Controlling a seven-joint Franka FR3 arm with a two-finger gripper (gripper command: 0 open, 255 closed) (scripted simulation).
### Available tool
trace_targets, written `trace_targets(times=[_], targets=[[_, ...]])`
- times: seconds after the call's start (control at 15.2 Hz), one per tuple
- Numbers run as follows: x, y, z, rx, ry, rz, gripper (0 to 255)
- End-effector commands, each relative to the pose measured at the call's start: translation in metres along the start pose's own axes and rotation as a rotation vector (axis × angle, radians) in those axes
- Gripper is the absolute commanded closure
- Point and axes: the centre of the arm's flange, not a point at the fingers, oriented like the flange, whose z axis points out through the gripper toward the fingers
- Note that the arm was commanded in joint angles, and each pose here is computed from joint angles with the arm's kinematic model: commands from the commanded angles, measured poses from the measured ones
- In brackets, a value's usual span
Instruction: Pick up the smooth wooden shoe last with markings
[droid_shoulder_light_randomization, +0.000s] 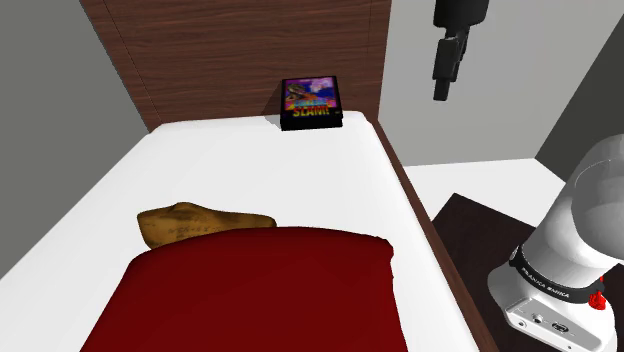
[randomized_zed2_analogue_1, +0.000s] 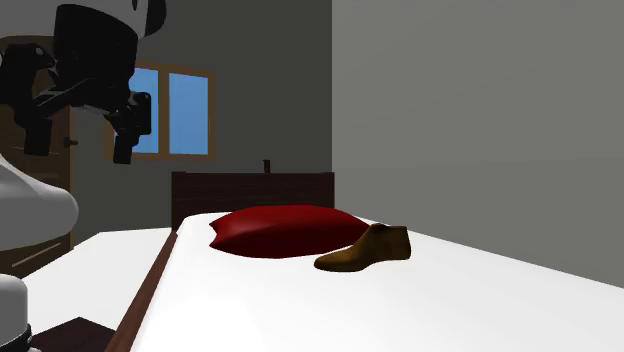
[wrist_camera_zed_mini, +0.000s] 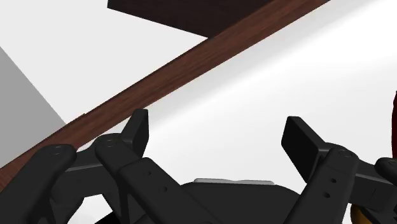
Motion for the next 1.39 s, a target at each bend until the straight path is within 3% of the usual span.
trace_targets(times=[0.0, 1.32], targets=[[0.000, 0.000, 0.000, 0.000, 0.000, 0.000, 0], [0.199, -0.160, 0.047, 0.039, 0.001, -0.292, 0]])
